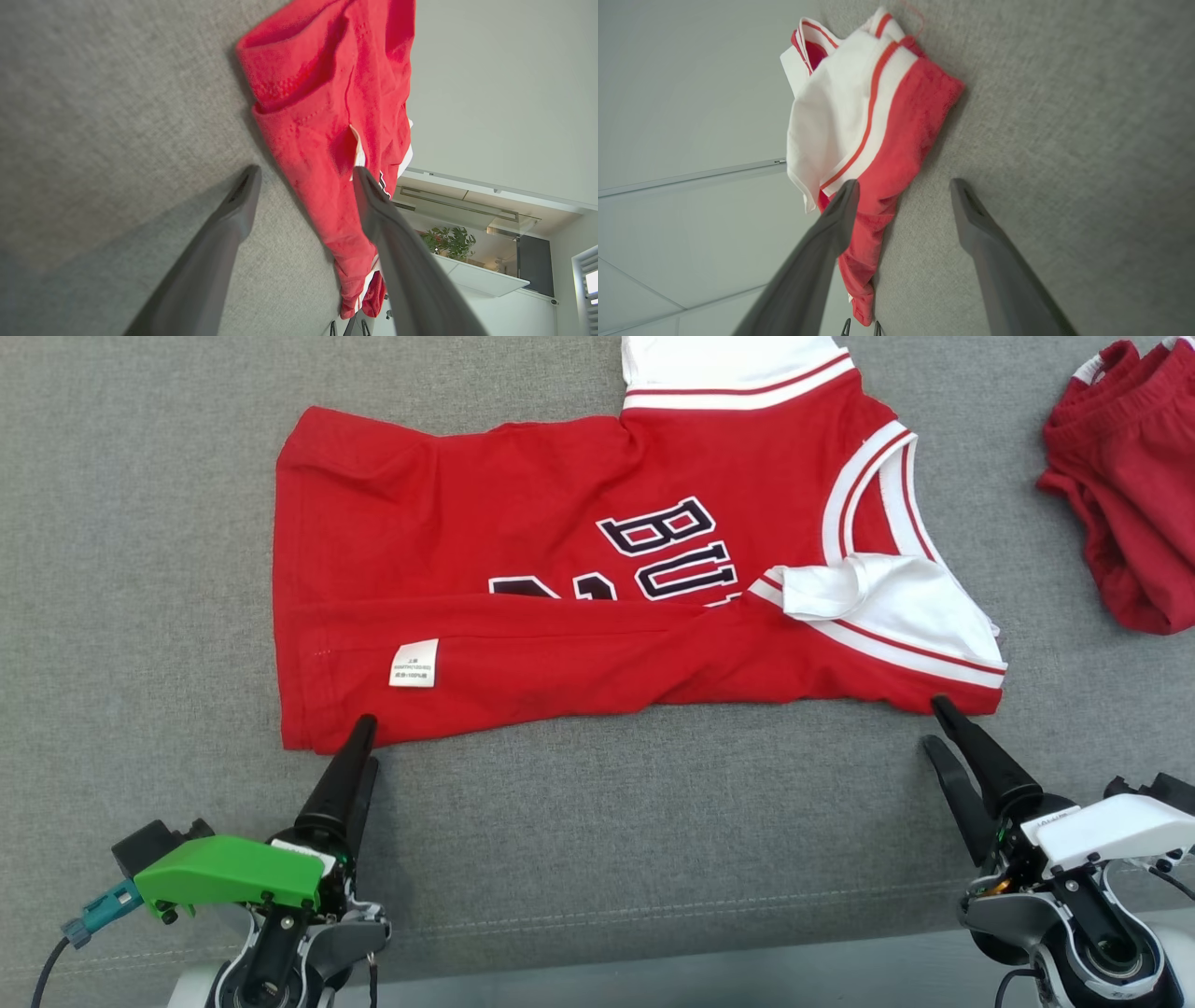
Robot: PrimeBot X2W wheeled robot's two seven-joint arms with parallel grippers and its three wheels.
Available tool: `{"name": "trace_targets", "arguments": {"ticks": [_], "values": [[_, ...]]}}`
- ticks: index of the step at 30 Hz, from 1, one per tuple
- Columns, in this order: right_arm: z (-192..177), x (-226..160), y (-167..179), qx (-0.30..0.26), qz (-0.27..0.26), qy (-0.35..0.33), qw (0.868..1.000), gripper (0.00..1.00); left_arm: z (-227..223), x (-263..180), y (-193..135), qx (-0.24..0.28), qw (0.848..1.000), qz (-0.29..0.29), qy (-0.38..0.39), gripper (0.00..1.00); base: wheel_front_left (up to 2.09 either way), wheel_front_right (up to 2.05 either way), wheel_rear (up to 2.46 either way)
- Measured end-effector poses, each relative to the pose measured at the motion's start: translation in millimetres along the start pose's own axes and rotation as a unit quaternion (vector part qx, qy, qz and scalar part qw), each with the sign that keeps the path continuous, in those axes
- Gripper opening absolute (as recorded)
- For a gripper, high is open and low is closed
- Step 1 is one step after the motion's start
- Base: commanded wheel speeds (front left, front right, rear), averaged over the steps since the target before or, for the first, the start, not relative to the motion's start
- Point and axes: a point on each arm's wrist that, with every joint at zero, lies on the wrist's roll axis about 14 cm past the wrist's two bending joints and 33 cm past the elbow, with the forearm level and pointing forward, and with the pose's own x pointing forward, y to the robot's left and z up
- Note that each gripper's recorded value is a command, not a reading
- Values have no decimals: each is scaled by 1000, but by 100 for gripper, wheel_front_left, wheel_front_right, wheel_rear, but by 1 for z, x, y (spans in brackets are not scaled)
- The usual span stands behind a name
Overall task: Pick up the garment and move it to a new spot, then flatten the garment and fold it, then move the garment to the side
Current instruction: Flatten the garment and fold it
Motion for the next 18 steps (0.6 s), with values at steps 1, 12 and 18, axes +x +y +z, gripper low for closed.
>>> {"name": "trace_targets", "arguments": {"ticks": [1,12,18], "values": [[1,0,0,0,0,-3,1000,100,1,1,1,0,1000,1,-1,100,0,0,0],[6,8,6,1,7,-10,1000,100,5,15,-6,7,1000,-6,-1,100,0,0,0],[12,15,11,0,13,-17,1000,100,4,23,-13,13,1000,-13,2,100,0,0,0]]}}
